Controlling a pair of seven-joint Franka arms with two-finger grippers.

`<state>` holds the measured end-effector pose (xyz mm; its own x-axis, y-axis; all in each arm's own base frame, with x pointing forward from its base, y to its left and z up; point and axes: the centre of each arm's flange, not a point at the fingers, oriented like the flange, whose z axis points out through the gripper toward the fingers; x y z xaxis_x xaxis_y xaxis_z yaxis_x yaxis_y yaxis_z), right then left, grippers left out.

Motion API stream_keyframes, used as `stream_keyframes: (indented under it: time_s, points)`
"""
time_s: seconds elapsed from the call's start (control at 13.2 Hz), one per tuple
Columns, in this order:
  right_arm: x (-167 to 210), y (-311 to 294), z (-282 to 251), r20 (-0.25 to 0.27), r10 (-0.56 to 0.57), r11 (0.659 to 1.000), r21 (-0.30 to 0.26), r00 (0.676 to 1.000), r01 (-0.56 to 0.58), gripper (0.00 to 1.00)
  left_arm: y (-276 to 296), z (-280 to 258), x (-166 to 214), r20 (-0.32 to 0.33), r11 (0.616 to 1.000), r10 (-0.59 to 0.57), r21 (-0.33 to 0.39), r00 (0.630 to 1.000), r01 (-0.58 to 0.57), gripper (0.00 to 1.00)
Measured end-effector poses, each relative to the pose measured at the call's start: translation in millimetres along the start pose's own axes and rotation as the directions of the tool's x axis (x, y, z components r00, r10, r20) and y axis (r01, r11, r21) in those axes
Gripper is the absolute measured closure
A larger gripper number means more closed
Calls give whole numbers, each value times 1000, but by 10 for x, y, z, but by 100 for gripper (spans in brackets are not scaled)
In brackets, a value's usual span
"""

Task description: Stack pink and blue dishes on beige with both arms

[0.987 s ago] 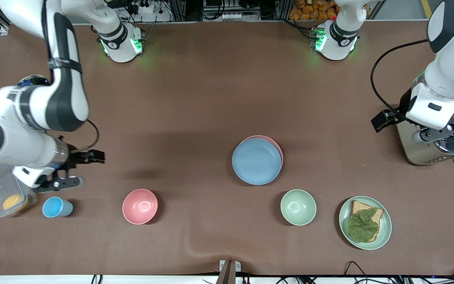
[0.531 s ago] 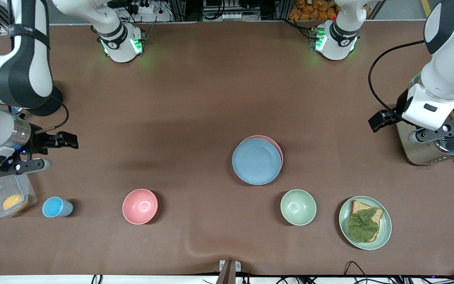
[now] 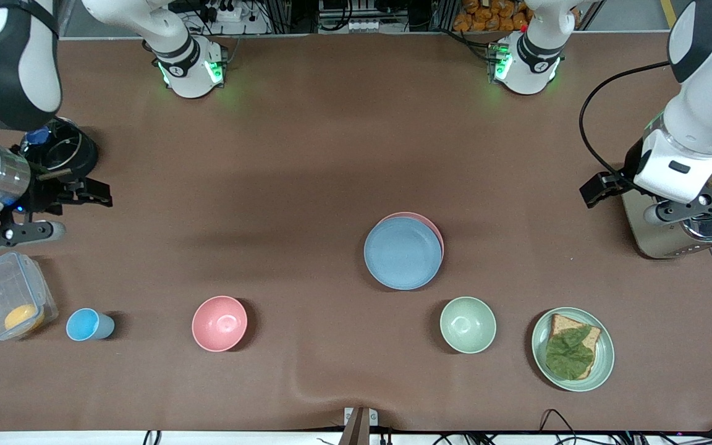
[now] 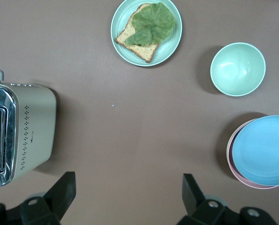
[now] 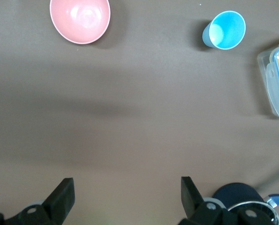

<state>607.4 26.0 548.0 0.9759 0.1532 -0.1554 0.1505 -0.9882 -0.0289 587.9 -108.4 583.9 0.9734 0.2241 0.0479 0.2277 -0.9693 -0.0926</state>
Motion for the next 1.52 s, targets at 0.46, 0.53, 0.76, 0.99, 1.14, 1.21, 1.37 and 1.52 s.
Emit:
stream_keyframes:
  time_s: [0.46, 0.53, 0.76, 0.99, 1.14, 1.21, 1.37, 1.52]
  points:
    - [-237, -30, -71, 6, 31, 999, 34, 1000, -31, 0, -18, -33, 12, -6, 1000, -4, -3, 1000, 4, 0]
    - [-320, -121, -136, -3, 24, 999, 29, 1000, -24, 0, -19, -50, 15, -9, 1000, -5, -6, 1000, 5, 0]
    - [-589, -197, -257, -23, 39, 999, 11, 999, -39, 0, -32, -177, 23, -28, 1000, -9, -22, 1000, 8, 0]
    - [-805, 139, -263, -29, 108, 994, 17, 994, -107, 0, -34, -215, -2, -17, 1000, -8, -26, 1000, 8, 0]
    - [-975, 326, -319, -42, 148, 989, 22, 988, -147, 0, -18, -241, -35, -2, 999, 3, -43, 1000, -3, 0]
    - [-1073, 374, -376, -56, 163, 986, 25, 985, -162, 0, -26, -263, -63, 5, 999, 28, -40, 1000, -28, 0]
    - [-1234, 367, -516, -87, 190, 982, 25, 978, -189, 0, -60, -297, -120, 28, 996, 81, -37, 996, -80, 0]
    - [-1273, 348, -612, -130, 199, 980, 25, 971, -197, 0, -169, -300, -107, 56, 993, 89, -81, 995, -84, 0]
